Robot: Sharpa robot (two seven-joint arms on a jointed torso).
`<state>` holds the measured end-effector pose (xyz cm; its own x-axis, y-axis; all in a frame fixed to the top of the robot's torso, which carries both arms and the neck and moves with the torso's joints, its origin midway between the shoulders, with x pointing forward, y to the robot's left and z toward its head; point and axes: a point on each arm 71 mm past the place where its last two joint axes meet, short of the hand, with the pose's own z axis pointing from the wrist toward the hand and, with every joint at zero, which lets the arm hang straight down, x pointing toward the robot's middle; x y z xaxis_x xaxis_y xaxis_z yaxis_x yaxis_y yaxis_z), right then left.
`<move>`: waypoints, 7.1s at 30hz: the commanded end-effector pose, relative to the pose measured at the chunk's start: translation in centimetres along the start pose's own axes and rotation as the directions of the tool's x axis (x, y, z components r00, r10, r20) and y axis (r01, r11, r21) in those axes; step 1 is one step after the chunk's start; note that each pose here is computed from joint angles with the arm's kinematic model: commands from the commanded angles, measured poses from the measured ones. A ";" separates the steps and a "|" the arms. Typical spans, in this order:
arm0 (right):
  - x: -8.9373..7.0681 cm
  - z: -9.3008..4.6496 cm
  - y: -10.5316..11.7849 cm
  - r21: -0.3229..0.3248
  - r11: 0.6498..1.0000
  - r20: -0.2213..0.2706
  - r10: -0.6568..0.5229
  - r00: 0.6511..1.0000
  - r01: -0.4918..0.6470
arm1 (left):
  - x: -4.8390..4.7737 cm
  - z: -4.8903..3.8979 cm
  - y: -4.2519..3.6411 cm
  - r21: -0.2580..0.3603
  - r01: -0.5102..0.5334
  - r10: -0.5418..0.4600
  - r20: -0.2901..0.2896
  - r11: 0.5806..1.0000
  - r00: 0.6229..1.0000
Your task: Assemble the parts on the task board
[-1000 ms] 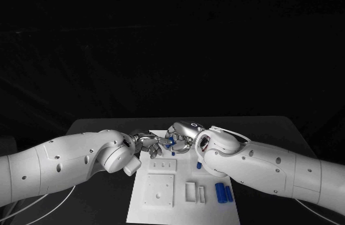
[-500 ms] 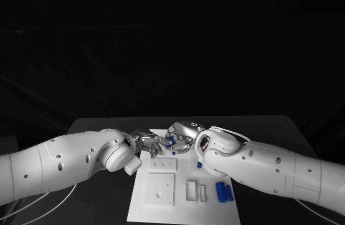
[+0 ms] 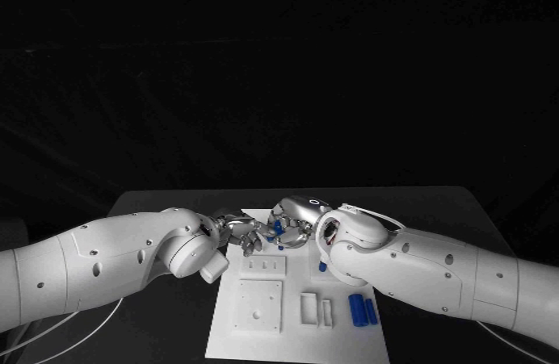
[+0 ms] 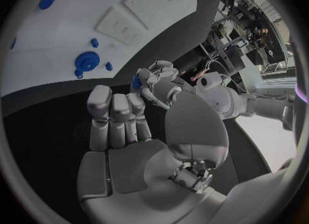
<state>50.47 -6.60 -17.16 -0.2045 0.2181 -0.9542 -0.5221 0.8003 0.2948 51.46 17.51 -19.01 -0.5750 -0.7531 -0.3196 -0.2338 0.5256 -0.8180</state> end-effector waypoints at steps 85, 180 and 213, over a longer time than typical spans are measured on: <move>-6.6 -4.2 -12.2 0.215 0.954 0.317 0.136 0.939 -0.211 | 1.13 4.25 1.24 -0.148 -0.560 0.571 0.038 0.815 0.820; -6.4 -3.8 -11.9 0.215 0.953 0.294 0.143 0.945 -0.211 | 2.87 5.77 4.03 -0.170 -0.569 0.579 0.012 0.804 0.815; -6.4 -3.8 -11.9 0.215 0.953 0.294 0.144 0.945 -0.212 | 2.79 5.92 4.14 -0.169 -0.566 0.577 0.022 0.807 0.816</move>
<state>54.86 -19.77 -14.38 -0.0156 0.4894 -0.8719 -0.2677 0.8381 0.4753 53.73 15.70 -25.93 -0.5726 -0.3258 -0.7523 -0.0110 0.9206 -0.3904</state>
